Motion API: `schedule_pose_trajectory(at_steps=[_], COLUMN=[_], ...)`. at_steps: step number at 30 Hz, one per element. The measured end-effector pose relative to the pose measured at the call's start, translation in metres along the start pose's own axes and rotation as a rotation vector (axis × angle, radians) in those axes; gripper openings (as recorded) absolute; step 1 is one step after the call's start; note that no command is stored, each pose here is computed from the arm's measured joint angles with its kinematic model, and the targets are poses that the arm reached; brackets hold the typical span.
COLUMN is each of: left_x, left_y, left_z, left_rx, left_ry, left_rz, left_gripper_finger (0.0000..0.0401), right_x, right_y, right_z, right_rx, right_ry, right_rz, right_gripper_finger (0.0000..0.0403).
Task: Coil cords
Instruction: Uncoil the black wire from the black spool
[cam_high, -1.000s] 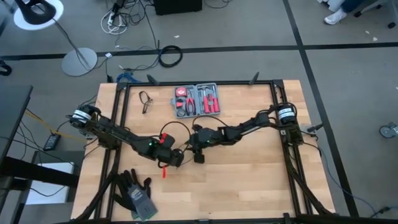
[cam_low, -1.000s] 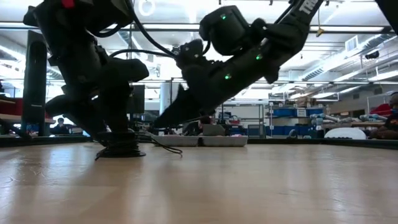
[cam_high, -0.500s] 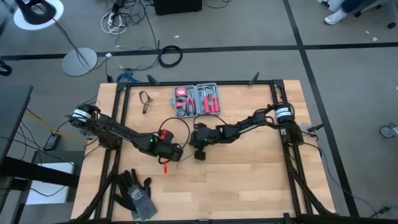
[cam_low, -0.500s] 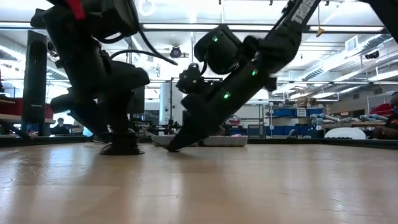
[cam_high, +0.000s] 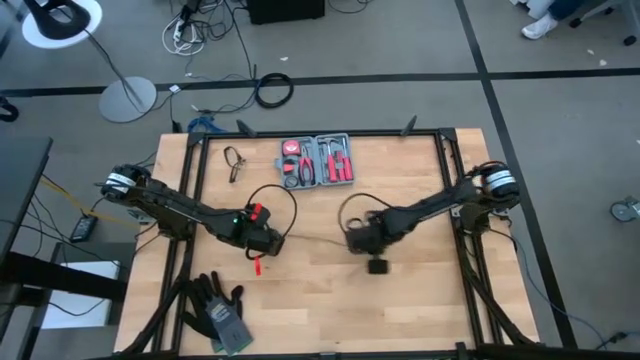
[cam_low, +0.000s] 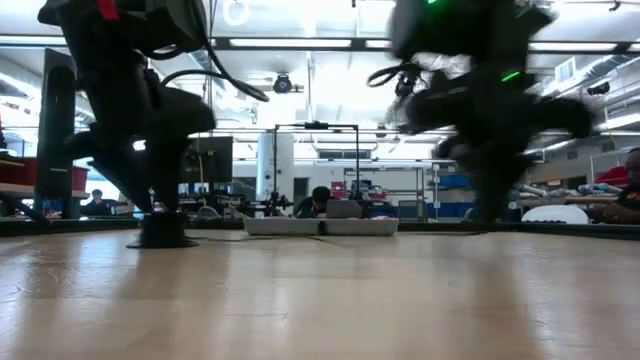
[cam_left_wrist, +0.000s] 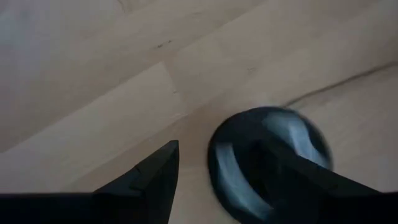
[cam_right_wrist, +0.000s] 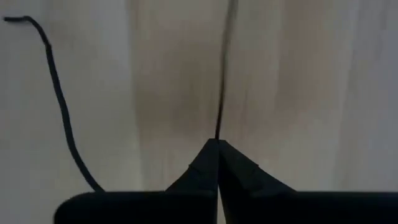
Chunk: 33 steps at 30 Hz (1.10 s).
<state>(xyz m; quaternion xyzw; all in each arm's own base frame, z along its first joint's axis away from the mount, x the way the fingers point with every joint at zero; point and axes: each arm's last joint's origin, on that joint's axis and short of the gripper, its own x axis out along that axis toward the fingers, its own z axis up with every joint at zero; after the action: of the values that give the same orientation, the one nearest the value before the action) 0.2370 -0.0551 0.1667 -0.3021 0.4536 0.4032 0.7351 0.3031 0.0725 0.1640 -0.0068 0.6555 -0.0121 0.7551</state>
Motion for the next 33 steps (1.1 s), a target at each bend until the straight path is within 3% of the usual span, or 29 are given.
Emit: schedule_pose_trajectory(at_steps=[3,6,11,17,24,33], left_x=[0.0,0.0,-0.001,-0.001,-0.002,-0.002], left_y=[-0.001,-0.002,-0.003,-0.005,-0.005,-0.003], left_z=[0.0,-0.001,-0.002,-0.003,-0.004,-0.004], left_rx=[-0.003,-0.006,-0.004,-0.005,0.001,0.009], left_ry=[0.005,0.004,0.01,0.017,0.014,-0.022], left_rz=[-0.01,-0.018,-0.034,-0.052,-0.045,-0.019], left_gripper_finger=[0.0222,0.0222,0.0222,0.0222,0.0222,0.0222], right_x=[-0.019,-0.04,-0.061,-0.065,-0.065,0.001], right_y=[0.015,0.028,0.044,0.056,0.036,0.001], right_z=[-0.029,-0.052,-0.058,-0.023,0.025,0.073], right_rx=[0.016,0.043,0.06,0.023,0.002,-0.027], right_ry=[0.167,0.217,-0.037,-0.397,-0.678,-0.72], right_rz=[-0.036,-0.118,-0.257,-0.173,-0.139,-0.088], right_gripper_finger=[0.0001,0.0001,0.0008,0.0041,0.0111,0.0164])
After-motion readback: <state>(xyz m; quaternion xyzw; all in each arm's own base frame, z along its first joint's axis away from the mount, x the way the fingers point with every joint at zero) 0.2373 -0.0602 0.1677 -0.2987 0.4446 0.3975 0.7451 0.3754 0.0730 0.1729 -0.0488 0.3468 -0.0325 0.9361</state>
